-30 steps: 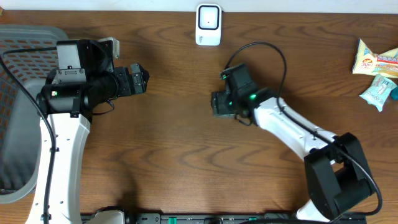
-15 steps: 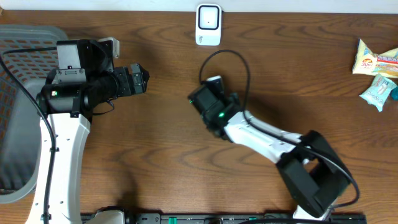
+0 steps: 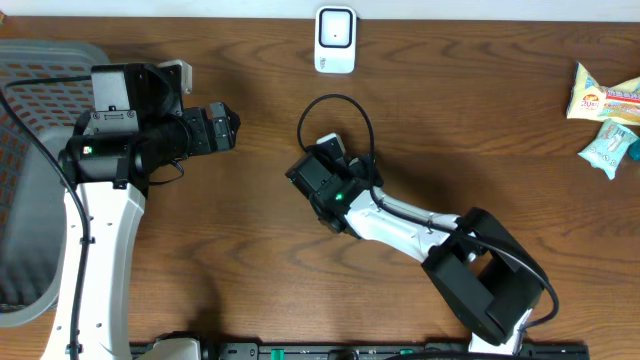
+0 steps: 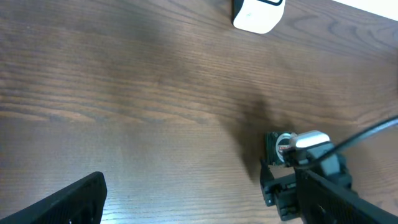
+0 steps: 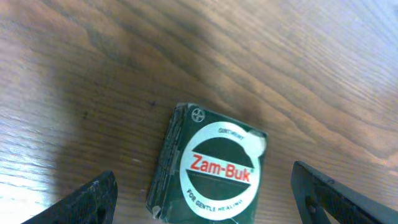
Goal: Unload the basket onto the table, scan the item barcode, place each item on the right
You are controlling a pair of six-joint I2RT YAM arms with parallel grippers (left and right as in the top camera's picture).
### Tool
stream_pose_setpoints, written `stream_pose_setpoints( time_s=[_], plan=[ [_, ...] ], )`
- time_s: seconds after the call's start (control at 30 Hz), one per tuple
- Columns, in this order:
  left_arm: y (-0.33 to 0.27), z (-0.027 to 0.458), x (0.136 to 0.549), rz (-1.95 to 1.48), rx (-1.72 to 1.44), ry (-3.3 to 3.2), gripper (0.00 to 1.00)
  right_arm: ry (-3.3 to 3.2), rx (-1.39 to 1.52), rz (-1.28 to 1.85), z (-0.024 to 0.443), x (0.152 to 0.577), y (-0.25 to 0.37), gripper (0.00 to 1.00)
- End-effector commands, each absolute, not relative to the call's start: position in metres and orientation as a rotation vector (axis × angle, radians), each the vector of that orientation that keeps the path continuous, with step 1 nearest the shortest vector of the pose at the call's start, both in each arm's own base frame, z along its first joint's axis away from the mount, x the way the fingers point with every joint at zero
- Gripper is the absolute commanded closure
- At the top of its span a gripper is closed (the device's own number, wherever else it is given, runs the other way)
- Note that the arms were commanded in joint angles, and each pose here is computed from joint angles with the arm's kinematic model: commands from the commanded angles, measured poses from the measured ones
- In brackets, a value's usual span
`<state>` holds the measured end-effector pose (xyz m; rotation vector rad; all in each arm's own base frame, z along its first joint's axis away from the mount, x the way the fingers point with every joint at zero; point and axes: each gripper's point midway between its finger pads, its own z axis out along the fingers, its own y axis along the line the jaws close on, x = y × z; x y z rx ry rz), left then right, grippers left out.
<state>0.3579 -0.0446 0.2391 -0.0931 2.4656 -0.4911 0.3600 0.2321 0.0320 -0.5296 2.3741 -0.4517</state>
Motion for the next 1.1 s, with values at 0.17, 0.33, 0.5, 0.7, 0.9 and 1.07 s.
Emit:
stream_pose_setpoints(
  time_s=[0.17,0.33,0.5,0.7,0.9,1.07],
  plan=[
    [-0.044,0.239,0.359,-0.478,-0.079,2.466,0.02,2.401,-0.73,-0.525,-0.001,0.358,0.229,0.15],
    [-0.044,0.239,0.359,-0.478,-0.079,2.466,0.02,2.449,-0.719,-0.555,-0.016,0.361,0.213,0.23],
    [-0.044,0.239,0.359,-0.478,-0.079,2.466,0.02,2.537,-0.704,-0.507,-0.03,0.361,0.2,0.21],
    [-0.044,0.239,0.359,-0.478,-0.079,2.466,0.02,2.627,-0.667,-0.413,-0.039,0.362,0.189,0.53],
    [-0.044,0.239,0.359,-0.478,-0.079,2.466,0.03,2.672,-0.599,-0.375,-0.04,0.367,0.178,0.99],
    [-0.044,0.239,0.359,-0.478,-0.079,2.466,0.02,2.692,-0.486,-0.364,-0.028,0.377,0.173,0.99]
  ],
)
